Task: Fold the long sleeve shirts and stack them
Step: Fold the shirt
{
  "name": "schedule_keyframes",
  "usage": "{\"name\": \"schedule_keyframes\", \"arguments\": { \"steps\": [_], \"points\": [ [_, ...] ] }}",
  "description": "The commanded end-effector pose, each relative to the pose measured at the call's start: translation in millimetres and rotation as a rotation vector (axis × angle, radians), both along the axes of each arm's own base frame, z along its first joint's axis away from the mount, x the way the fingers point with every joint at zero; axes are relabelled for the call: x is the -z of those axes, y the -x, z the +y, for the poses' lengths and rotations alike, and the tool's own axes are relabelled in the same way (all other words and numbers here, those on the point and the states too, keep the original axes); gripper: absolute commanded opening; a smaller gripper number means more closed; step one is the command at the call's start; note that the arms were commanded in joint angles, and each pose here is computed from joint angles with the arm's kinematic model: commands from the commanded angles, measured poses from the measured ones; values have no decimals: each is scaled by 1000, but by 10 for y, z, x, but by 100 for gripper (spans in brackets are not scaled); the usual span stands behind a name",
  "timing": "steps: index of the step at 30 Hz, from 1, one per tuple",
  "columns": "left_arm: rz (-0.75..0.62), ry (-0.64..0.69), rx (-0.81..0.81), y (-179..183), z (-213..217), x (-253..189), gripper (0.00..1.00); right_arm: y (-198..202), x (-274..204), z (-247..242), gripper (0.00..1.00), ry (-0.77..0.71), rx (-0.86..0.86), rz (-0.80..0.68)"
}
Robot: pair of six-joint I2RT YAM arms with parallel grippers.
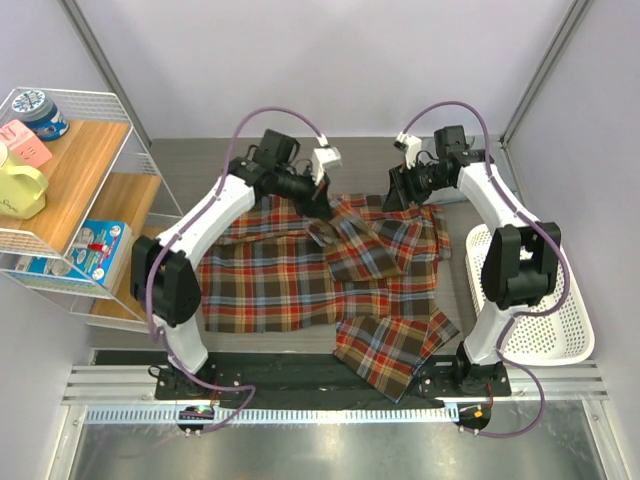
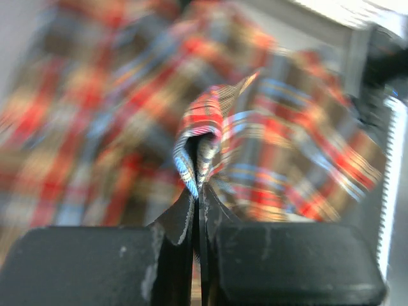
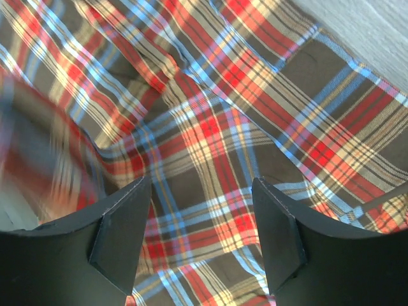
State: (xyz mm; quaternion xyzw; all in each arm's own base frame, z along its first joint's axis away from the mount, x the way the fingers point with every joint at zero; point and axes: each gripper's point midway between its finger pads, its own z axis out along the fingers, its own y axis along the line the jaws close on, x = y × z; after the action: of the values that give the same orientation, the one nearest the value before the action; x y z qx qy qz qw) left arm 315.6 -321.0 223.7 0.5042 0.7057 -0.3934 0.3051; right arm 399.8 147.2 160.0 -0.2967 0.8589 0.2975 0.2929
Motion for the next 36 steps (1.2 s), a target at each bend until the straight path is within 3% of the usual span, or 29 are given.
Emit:
{"name": "schedule_keyframes", "arguments": {
  "steps": [1, 8, 16, 24, 25, 28, 32, 36],
  "points": [
    [17, -51, -309, -786, 474, 102, 0, -29, 27, -73, 72, 52, -39, 14],
    [127, -198, -565, -1137, 1227, 712, 2, -43, 235, -151, 73, 106, -51, 51],
    [300, -257, -786, -1057, 1715, 1201, 7, -57, 449, -248, 72, 171, -49, 87],
    [218, -303, -865, -1109, 1980, 1209, 10, -53, 495, -281, 71, 192, -45, 108],
    [188, -348, -905, -1138, 2091, 1230, 21, -58, 478, -292, 70, 195, -43, 107],
    [99, -418, -944, -1186, 2276, 1160, 37, -56, 449, -308, 70, 204, -41, 107],
    [-57, -455, -954, -1198, 2450, 904, 45, -62, 395, -355, 69, 235, -29, 103],
    [-62, -448, -780, -970, 2199, 872, 48, -45, 425, -366, 66, 274, -30, 107]
  ]
}}
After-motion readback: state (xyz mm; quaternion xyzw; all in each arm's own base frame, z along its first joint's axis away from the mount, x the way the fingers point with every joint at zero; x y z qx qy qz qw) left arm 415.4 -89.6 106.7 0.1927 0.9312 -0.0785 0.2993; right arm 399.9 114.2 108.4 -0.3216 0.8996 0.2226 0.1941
